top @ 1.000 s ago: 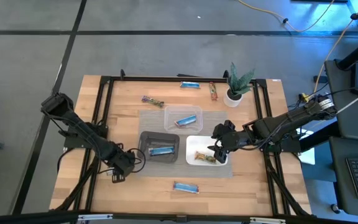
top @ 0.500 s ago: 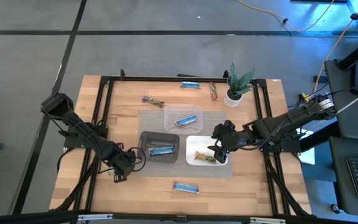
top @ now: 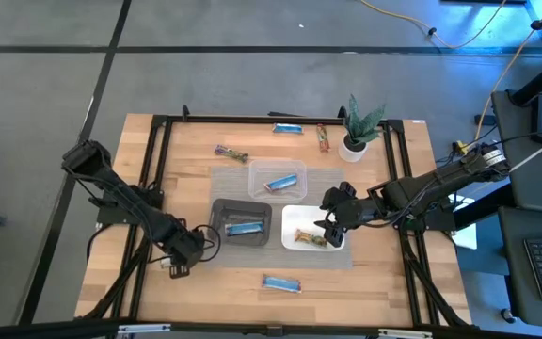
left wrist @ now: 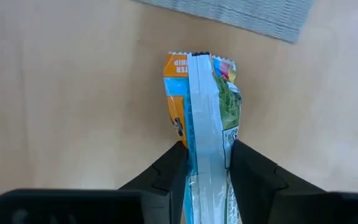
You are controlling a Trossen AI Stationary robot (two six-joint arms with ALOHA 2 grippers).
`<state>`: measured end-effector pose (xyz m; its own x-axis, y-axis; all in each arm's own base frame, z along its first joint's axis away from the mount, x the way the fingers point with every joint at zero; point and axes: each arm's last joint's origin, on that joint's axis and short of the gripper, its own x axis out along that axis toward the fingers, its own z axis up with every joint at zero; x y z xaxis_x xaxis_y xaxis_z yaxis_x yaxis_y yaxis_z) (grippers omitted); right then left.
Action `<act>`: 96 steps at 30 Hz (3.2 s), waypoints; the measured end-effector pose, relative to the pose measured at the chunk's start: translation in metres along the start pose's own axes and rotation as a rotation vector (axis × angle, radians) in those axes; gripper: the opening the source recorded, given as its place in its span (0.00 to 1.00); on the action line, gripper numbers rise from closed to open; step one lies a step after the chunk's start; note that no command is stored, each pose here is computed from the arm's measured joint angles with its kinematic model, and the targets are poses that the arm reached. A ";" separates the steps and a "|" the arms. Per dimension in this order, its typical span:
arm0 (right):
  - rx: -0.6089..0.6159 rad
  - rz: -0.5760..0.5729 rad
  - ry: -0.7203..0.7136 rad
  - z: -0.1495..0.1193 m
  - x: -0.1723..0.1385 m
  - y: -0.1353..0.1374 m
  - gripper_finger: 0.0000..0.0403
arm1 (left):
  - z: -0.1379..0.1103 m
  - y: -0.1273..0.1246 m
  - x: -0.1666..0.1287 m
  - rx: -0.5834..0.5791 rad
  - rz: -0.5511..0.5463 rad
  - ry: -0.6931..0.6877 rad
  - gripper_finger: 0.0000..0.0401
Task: Pick and place Granola Bars by type
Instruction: Put the bottom yellow granola bar into the white bin
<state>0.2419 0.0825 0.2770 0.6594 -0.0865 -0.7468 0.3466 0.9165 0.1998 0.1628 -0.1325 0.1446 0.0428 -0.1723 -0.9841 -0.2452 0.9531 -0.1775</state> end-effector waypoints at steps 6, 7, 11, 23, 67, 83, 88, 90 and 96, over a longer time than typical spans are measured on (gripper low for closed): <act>-0.016 0.001 -0.001 0.000 0.000 0.000 0.63 | 0.011 -0.019 -0.021 0.107 -0.102 -0.033 0.24; -0.015 0.001 -0.001 0.000 0.000 0.000 0.63 | 0.013 -0.023 -0.027 0.124 -0.124 -0.053 0.24; -0.015 0.007 -0.008 0.001 0.000 0.001 0.63 | 0.027 -0.032 -0.057 0.159 -0.196 -0.167 0.24; -0.238 0.280 -0.321 0.031 -0.001 0.029 0.63 | 0.083 -0.035 -0.170 0.263 -0.229 -0.934 0.24; -0.259 0.456 -0.862 0.078 0.044 0.051 0.59 | 0.113 -0.022 -0.223 0.419 -0.048 -1.505 0.24; -0.278 0.464 -0.861 0.078 0.044 0.051 0.36 | 0.113 -0.021 -0.224 0.387 -0.012 -1.512 0.28; -0.262 0.471 -0.842 0.077 0.045 0.051 0.36 | 0.113 -0.021 -0.224 0.381 -0.002 -1.512 0.39; -0.265 0.468 -0.833 0.077 0.045 0.051 0.36 | 0.111 -0.021 -0.224 0.382 -0.004 -1.512 0.43; -0.266 0.462 -0.827 0.076 0.046 0.051 0.36 | 0.098 -0.019 -0.236 0.390 -0.035 -1.539 0.50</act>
<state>0.3405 0.0954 0.3015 0.9864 0.1494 0.0690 -0.1577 0.9782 0.1354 0.2524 -0.0859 0.3797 0.9998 -0.0198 0.0017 0.0197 0.9986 0.0498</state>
